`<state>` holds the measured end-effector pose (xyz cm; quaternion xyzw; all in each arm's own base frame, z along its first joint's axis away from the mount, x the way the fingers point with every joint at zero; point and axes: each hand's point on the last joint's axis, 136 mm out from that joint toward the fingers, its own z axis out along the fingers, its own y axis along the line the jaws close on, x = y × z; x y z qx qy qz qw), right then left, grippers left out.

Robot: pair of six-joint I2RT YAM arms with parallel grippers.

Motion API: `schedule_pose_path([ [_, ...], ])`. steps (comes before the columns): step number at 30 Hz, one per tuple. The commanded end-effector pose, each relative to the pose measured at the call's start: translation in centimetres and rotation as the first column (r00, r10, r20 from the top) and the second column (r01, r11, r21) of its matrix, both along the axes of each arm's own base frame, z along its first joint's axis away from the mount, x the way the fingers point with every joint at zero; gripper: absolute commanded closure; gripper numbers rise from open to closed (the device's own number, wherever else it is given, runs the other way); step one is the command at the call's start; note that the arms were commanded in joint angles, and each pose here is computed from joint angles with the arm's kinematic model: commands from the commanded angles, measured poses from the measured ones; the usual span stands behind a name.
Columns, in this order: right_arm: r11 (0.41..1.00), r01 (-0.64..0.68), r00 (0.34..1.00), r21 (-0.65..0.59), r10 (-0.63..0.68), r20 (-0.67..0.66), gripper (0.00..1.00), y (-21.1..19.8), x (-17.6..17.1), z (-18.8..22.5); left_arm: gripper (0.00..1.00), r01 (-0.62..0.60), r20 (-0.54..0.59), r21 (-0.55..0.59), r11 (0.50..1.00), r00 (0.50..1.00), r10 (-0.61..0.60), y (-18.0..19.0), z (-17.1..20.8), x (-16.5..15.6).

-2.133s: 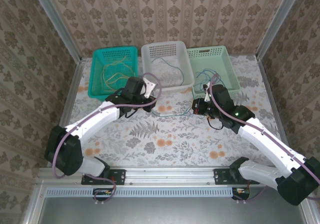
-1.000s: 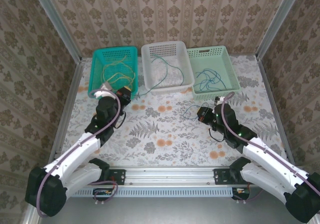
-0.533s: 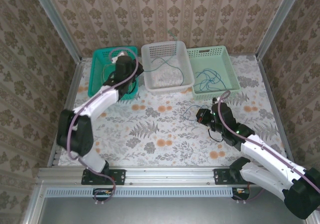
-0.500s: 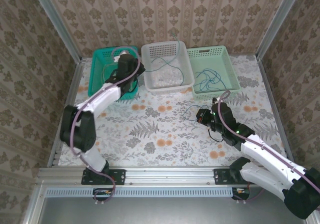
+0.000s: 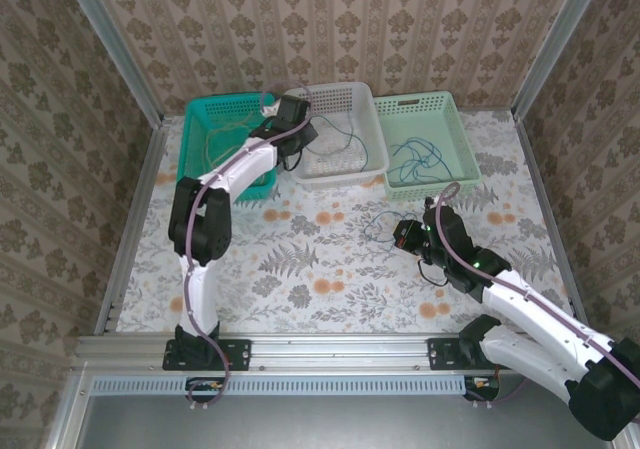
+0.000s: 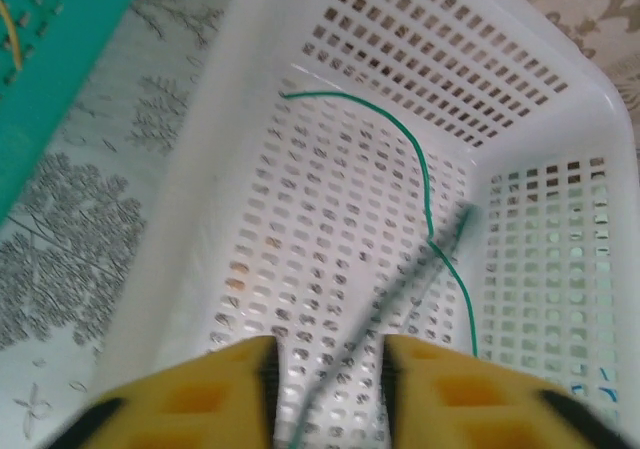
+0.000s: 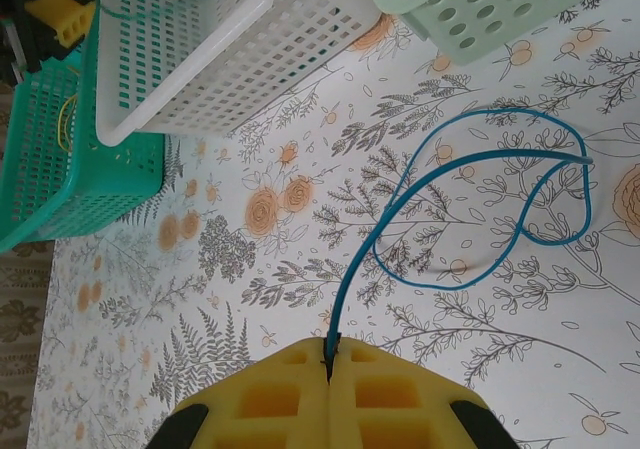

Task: Untangle the cables

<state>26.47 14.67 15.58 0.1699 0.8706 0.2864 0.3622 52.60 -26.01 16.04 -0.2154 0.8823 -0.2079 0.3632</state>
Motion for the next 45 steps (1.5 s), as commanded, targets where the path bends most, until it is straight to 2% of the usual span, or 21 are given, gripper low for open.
schedule_pose_path([
  [1,1.000,0.003,1.000,-0.006,-0.003,0.015,1.00,-0.3,0.0,0.7,0.42,-0.025,-0.049,0.029,0.999,0.998,0.026,-0.2,-0.3,-1.2],
  [3,1.000,0.001,1.000,-0.005,-0.001,0.020,1.00,-0.3,0.0,0.9,0.34,-0.031,-0.041,0.046,0.998,0.999,0.033,-0.2,-0.1,-1.8],
  [5,1.000,-0.002,1.000,-0.006,0.002,0.023,1.00,-0.3,0.0,1.1,0.22,-0.032,-0.015,0.061,0.998,0.999,0.033,0.0,1.1,-2.4],
  [7,1.000,-0.003,1.000,-0.010,0.003,0.022,1.00,-0.3,0.0,1.1,0.00,-0.016,0.031,0.103,0.995,0.999,0.013,0.0,3.0,-3.2],
  [12,1.000,-0.019,1.000,-0.002,0.019,0.014,1.00,-0.1,-0.2,1.6,0.00,0.114,0.184,0.262,0.958,0.969,-0.165,-1.9,8.0,-7.4],
  [15,0.998,-0.061,0.998,0.001,0.061,0.022,1.00,0.5,-0.4,3.1,0.00,0.195,0.197,0.328,0.924,0.943,-0.269,-2.2,7.4,-11.1],
  [19,0.996,-0.089,0.994,0.012,0.088,0.066,1.00,0.6,-0.2,7.2,0.00,0.276,0.234,0.375,0.885,0.896,-0.378,-2.3,6.6,-15.5],
  [23,0.988,-0.151,0.977,-0.016,0.152,0.153,1.00,1.2,0.9,13.2,0.00,0.338,0.231,0.395,0.854,0.863,-0.449,-2.2,6.4,-17.5],
  [24,0.985,-0.171,0.971,-0.028,0.173,0.166,1.00,1.4,1.0,14.7,0.00,0.365,0.240,0.396,0.842,0.844,-0.479,-2.6,6.6,-17.7],
  [29,0.967,-0.254,0.940,-0.027,0.253,0.230,1.00,3.2,1.9,20.9,0.03,0.510,0.347,0.413,0.754,0.677,-0.649,-6.9,9.0,-19.2],
  [32,0.965,-0.247,0.924,-0.087,0.261,0.279,1.00,2.8,2.9,24.3,0.04,0.540,0.356,0.430,0.724,0.635,-0.685,-8.3,9.5,-19.5],
  [35,0.966,-0.212,0.917,-0.146,0.249,0.313,1.00,1.6,5.1,27.7,0.05,0.557,0.342,0.426,0.713,0.630,-0.697,-8.8,8.8,-19.6],
  [39,0.967,-0.159,0.902,-0.196,0.224,0.370,1.00,-0.5,8.2,32.0,0.05,0.547,0.347,0.406,0.732,0.649,-0.678,-8.2,8.2,-19.8],
  [42,0.958,-0.133,0.907,-0.255,0.221,0.357,1.00,-1.7,12.3,31.7,0.05,0.524,0.345,0.409,0.747,0.669,-0.658,-7.3,7.7,-19.9],
  [45,0.957,-0.110,0.926,-0.267,0.196,0.323,1.00,-3.3,16.0,29.7,0.04,0.502,0.338,0.421,0.755,0.685,-0.645,-6.2,7.5,-20.1],
])
